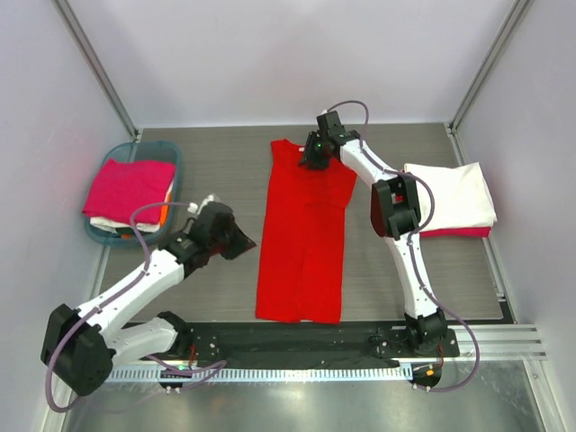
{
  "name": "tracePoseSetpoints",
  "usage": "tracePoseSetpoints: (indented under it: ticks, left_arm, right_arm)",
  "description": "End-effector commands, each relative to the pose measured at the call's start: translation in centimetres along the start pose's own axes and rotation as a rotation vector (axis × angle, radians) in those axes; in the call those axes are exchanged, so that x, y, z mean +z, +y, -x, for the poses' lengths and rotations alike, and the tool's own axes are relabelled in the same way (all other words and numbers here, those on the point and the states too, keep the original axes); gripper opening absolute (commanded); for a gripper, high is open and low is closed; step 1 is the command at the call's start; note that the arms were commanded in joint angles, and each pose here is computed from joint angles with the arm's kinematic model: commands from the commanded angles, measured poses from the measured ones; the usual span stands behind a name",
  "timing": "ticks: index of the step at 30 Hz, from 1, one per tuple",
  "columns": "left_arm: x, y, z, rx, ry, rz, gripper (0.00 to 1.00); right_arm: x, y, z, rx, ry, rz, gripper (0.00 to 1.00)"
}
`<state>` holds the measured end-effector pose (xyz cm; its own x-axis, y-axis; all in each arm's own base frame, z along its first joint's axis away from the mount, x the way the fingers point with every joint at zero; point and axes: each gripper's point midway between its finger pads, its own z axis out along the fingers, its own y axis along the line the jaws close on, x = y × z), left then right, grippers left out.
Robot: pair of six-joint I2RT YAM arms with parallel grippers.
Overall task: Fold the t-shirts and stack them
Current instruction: Fold the tshirt
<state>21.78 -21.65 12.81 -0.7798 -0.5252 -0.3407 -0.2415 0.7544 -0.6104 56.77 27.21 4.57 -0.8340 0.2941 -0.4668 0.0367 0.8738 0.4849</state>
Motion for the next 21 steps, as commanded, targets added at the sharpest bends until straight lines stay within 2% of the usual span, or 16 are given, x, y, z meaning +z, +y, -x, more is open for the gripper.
tracePoseSetpoints:
  ticks: [1, 3, 4, 6, 8, 9, 11, 12, 16, 17, 18, 21]
  left_arm:
    - [-0.4, -0.3, 3.2, 0.022, 0.018, -0.057, 0.04]
    - [-0.6, -0.9, 5.6, 0.072, -0.023, -0.043, 0.19]
    - [0.3, -0.6, 5.8, 0.089, -0.002, -0.014, 0.3]
    - [0.8, -1.4, 6.9, 0.113, -0.001, -0.023, 0.45]
    - [2.2, -2.0, 7.6, 0.09, 0.015, -0.049, 0.47]
    - [2.6, -2.7, 8.2, 0.085, 0.012, -0.07, 0.49]
    - [4.0, -2.9, 9.5, 0.057, 0.013, -0.076, 0.51]
    - [4.0, -4.1, 10.3, 0.055, 0.012, -0.103, 0.52]
    - [6.9, -4.7, 13.2, 0.06, -0.009, -0.072, 0.54]
    - [7.5, -5.0, 13.9, 0.066, -0.022, -0.071, 0.56]
    - [9.1, -4.9, 14.5, 0.079, -0.018, -0.06, 0.62]
    - [12.3, -5.7, 16.3, 0.093, -0.011, -0.094, 0.67]
  right_arm:
    - [-7.0, 5.9, 3.4, -0.096, -0.102, 0.141, 0.42]
    - [-9.5, 6.3, 3.2, -0.111, -0.119, 0.141, 0.48]
    - [-10.4, 6.4, 3.1, -0.117, -0.128, 0.14, 0.52]
    - [-12.6, 5.4, 1.7, -0.117, -0.123, 0.118, 0.59]
    - [-13.7, 4.6, 1.0, -0.12, -0.15, 0.112, 0.59]
    - [-13.3, 2.7, -1.3, -0.113, -0.109, 0.079, 0.59]
    - [-15.6, 2.6, -1.4, -0.119, -0.15, 0.093, 0.59]
    - [-15.2, 0.9, -3.2, -0.11, -0.116, 0.062, 0.59]
    - [-16.7, -2.2, -4.4, -0.075, -0.133, 0.029, 0.61]
    - [-16.8, -3.0, -4.3, -0.06, -0.132, 0.03, 0.63]
    - [-16.5, -4.1, -5.0, -0.046, -0.116, 0.015, 0.63]
    - [-16.1, -5.8, -5.1, -0.024, -0.108, -0.002, 0.64]
